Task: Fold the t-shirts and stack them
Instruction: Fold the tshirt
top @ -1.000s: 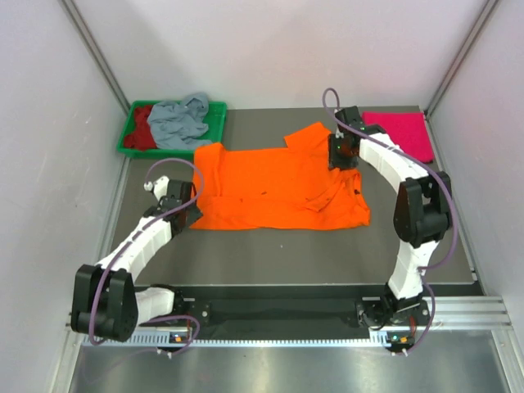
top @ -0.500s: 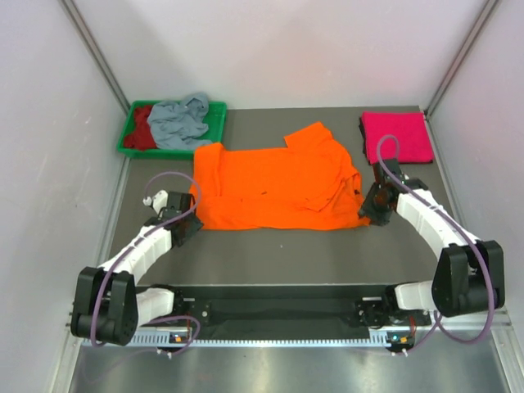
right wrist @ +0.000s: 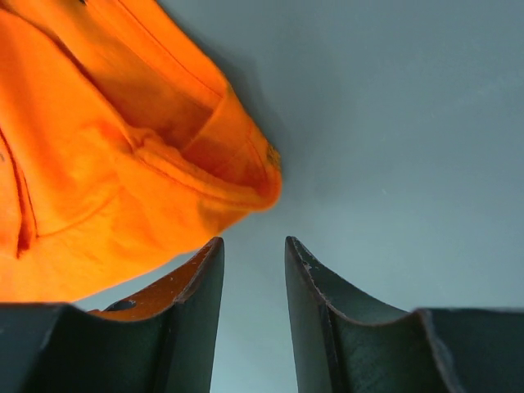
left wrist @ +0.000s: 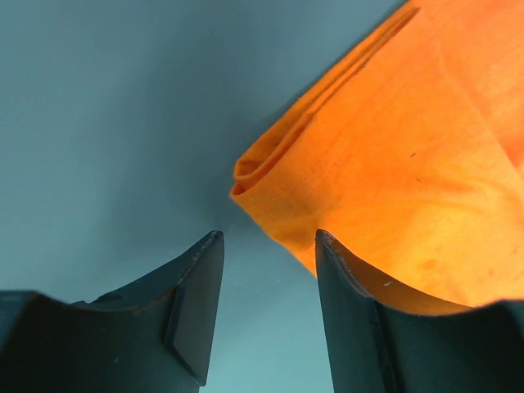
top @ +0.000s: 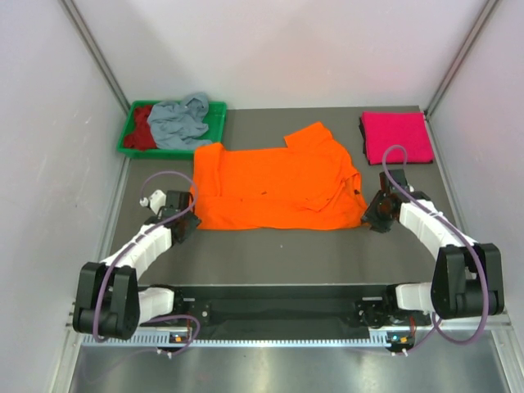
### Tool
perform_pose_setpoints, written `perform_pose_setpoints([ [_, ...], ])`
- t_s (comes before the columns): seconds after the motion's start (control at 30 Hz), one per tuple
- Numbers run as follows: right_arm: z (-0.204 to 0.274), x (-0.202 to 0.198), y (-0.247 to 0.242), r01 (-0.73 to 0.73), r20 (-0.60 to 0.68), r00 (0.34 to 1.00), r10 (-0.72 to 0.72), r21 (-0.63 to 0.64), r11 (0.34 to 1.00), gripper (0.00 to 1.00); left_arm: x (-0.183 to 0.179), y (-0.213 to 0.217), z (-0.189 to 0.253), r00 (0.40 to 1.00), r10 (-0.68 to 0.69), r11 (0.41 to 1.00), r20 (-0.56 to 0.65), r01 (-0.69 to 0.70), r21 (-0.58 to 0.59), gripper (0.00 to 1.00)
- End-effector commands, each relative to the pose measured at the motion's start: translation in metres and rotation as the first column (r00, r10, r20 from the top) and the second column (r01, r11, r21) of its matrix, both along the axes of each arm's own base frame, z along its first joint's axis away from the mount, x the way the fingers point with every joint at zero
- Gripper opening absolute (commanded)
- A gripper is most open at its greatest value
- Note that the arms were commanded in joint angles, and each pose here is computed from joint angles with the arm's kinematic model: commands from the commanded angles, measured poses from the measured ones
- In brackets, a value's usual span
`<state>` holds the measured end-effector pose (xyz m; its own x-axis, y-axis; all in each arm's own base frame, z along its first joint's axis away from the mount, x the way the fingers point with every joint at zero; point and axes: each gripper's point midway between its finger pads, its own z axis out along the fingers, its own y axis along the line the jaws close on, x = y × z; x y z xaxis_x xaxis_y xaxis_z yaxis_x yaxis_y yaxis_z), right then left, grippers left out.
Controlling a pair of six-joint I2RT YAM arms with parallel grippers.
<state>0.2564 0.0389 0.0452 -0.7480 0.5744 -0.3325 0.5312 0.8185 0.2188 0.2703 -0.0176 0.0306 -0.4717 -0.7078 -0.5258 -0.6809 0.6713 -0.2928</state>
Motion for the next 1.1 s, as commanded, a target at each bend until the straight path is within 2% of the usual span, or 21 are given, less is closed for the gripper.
perform_pose_setpoints([
  [0.0,0.005,0.018,-0.002,0.023,0.088,0.996,-0.024,0.014,1.000,0.36,0.010,0.004,0.000,0.999,0.032,0.999,0.040,-0.032,0.004,0.53],
  [0.27,-0.029,0.018,-0.014,0.029,0.038,0.999,-0.027,-0.059,0.998,0.37,0.014,0.007,0.000,0.998,0.026,0.999,0.051,-0.028,0.026,0.43],
  [0.4,-0.034,0.015,-0.027,0.038,0.024,0.999,-0.035,-0.136,0.990,0.34,0.017,0.008,0.005,0.997,0.003,0.999,0.076,-0.006,0.048,0.28],
  [0.43,-0.034,0.014,-0.033,0.045,0.022,0.999,-0.042,-0.163,0.986,0.33,0.018,0.010,0.006,0.997,-0.005,0.998,0.080,0.000,0.060,0.20],
  [0.47,-0.034,0.014,-0.035,0.038,0.023,0.999,-0.035,-0.177,0.984,0.31,0.018,0.011,0.007,0.997,-0.004,0.998,0.080,-0.002,0.069,0.16],
  [0.57,-0.032,0.017,-0.037,0.024,0.030,0.999,-0.018,-0.192,0.981,0.16,0.019,0.012,0.008,0.997,-0.021,0.996,0.076,0.014,0.082,0.01],
  [0.6,-0.032,0.018,-0.037,0.022,0.031,0.999,-0.016,-0.194,0.981,0.04,0.020,0.011,0.008,0.997,-0.024,0.997,0.075,0.018,0.080,0.00],
  [0.63,-0.030,0.020,-0.036,0.018,0.035,0.999,-0.012,-0.191,0.981,0.00,0.019,0.010,0.008,0.997,-0.028,0.997,0.071,0.023,0.078,0.00],
  [0.87,-0.010,-0.007,-0.040,0.019,-0.009,1.000,-0.022,-0.199,0.980,0.00,0.002,0.010,0.009,0.999,-0.016,0.998,0.037,0.014,0.061,0.00],
  [1.07,-0.025,-0.036,-0.039,0.013,-0.063,0.998,-0.026,-0.190,0.982,0.00,-0.014,0.008,0.005,0.999,-0.008,0.999,0.035,0.007,0.033,0.00],
])
